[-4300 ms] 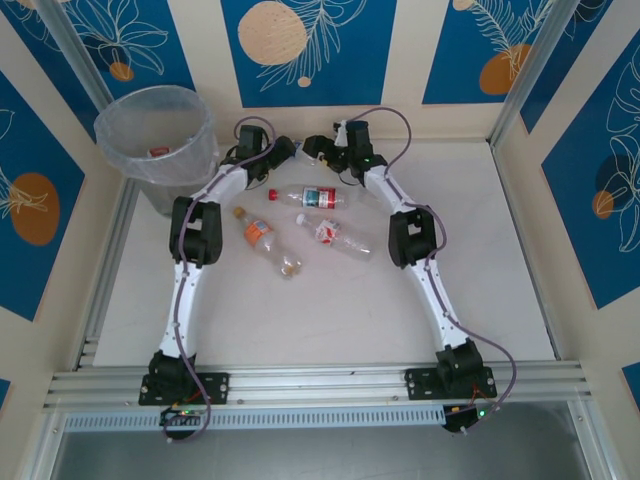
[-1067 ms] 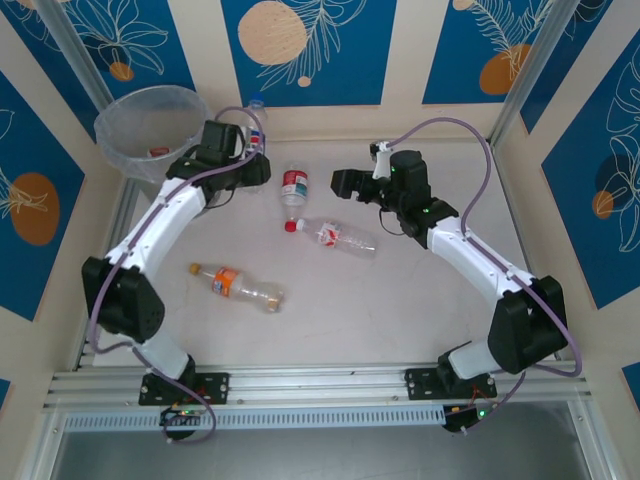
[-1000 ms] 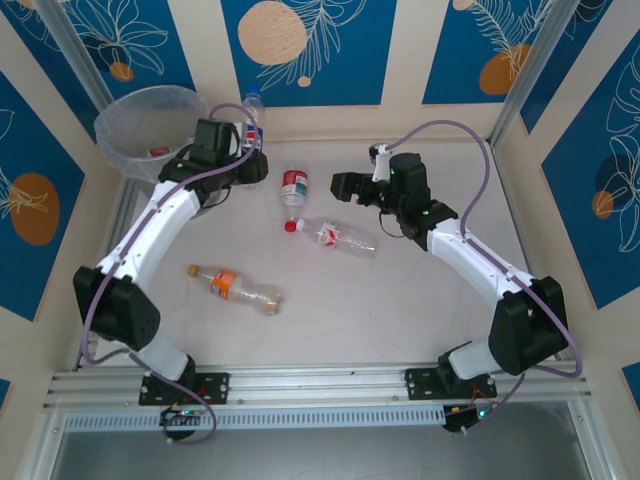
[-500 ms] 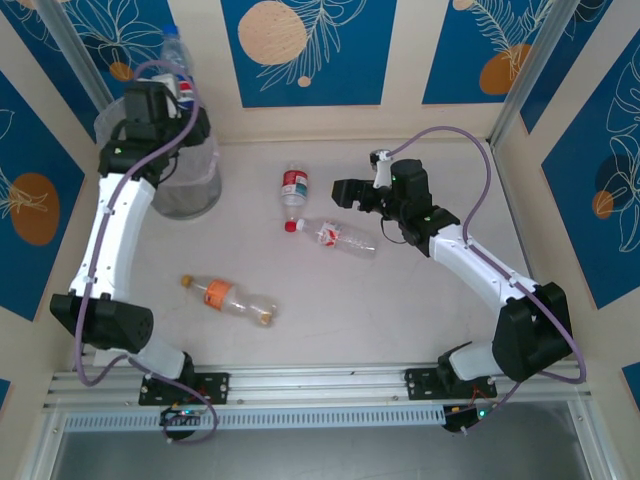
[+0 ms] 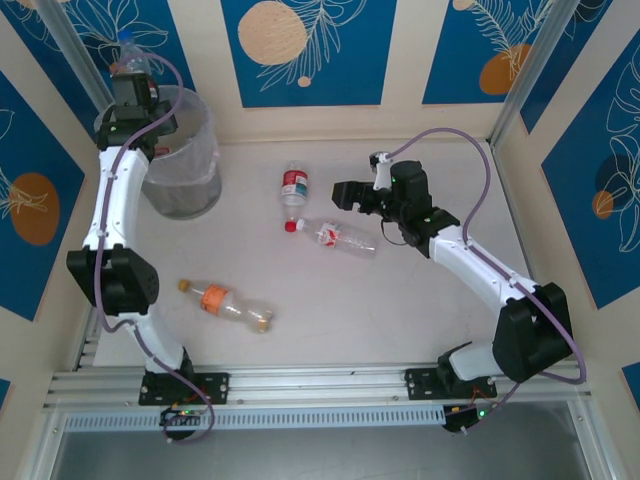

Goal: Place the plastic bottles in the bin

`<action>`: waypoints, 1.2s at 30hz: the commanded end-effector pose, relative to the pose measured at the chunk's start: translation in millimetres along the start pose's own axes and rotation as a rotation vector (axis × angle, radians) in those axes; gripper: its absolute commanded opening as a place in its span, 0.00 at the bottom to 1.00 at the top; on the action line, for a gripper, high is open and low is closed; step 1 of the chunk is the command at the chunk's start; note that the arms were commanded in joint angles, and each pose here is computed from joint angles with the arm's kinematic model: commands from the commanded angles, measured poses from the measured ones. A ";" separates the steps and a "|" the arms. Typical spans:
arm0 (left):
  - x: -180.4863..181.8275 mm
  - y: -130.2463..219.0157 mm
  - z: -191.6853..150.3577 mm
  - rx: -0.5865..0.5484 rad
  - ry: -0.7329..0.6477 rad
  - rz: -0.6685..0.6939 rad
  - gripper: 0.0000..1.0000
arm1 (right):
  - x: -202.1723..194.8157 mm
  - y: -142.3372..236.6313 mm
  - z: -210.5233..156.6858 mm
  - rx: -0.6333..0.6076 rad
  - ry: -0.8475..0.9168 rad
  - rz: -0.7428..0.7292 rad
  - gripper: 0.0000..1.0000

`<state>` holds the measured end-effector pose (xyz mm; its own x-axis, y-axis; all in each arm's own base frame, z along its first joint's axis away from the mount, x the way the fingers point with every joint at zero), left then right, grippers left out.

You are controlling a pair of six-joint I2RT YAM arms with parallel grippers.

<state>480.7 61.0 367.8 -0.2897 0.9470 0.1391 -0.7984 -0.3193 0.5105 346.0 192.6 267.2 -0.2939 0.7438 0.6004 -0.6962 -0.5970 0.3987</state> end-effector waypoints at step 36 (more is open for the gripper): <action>-59.6 144.5 -281.6 0.618 0.586 0.132 0.99 | -17.5 -4.8 -11.8 0.014 -0.036 -0.073 0.92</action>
<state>253.7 -54.3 214.3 -0.6229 0.7688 -0.1444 -0.4400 -0.1917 0.8773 341.2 184.6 250.2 -0.2399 0.7742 0.5856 -0.7046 -0.5539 0.4436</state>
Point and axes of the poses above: each hand's point on the last joint's axis, 136 mm out from that joint toward the fingers, its own y axis back along the fingers, its own x axis along the line the jaws close on, z = x × y, the point moved 5 cm from there along y, back along the fingers, and after that the axes turned 9 degrees about -y, right-handed, at the moved point
